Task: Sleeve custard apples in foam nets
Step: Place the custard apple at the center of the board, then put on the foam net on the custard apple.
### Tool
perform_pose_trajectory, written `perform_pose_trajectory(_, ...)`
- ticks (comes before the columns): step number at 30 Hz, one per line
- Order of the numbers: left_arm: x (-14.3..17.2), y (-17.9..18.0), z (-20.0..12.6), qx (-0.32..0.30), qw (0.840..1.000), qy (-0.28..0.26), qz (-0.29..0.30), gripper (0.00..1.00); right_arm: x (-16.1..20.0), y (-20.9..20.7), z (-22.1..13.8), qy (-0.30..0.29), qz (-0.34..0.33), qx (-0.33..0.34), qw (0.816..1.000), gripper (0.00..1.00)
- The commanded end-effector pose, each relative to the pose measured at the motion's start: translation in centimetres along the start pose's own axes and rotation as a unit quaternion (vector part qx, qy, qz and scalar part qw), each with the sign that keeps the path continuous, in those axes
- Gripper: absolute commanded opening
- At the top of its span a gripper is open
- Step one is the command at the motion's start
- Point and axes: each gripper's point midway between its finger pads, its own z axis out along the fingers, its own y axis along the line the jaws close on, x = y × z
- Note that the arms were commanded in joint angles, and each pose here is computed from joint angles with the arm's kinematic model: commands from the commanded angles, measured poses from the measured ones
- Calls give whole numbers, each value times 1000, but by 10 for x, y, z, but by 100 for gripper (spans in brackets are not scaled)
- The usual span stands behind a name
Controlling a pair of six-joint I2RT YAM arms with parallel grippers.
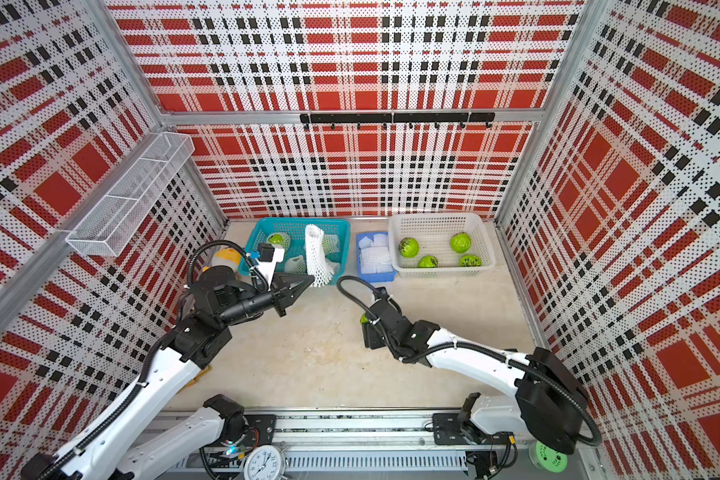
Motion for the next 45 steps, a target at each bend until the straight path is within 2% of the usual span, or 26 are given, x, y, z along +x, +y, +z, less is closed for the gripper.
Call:
perform_pose_trajectory(1,8,13,-11,-43,999,3,-16,0,16,-11,6,4,-43,53,998,54)
perform_pose_trajectory(4,11,14,-17,-54,998,2,-17,0,24,-18,15,13,-73,85,994,55)
perform_pose_trajectory(8,20,18,-23,-71,997,7,-34,0,28,-16,28,19,-97,91,991,58)
perform_pose_trajectory(12,28,26,-27,-97,994,17,-40,0,36,-4,43,35,-116,75,990,62)
perform_pose_trajectory(15,32,33,-30,-114,992,23,-45,0,44,9,52,47,-154,56,985,64)
perform_pose_trajectory(24,33,38,-27,-116,992,25,-49,0,48,23,55,57,-205,72,974,81)
perform_pose_trajectory(29,32,35,-28,-110,992,26,-47,0,32,36,34,20,-205,43,978,89)
perform_pose_trajectory(35,35,28,-27,-93,994,36,-51,0,8,47,-12,-42,-200,-20,979,92)
perform_pose_trajectory(40,48,26,-21,-84,993,47,-61,0,-15,48,-55,-97,-174,-73,977,89)
perform_pose_trajectory(43,60,15,-12,-59,995,57,-65,0,-32,46,-72,-112,-117,-132,978,84)
perform_pose_trajectory(45,69,2,-4,-29,996,67,-59,0,-46,46,-86,-130,-88,-180,971,81)
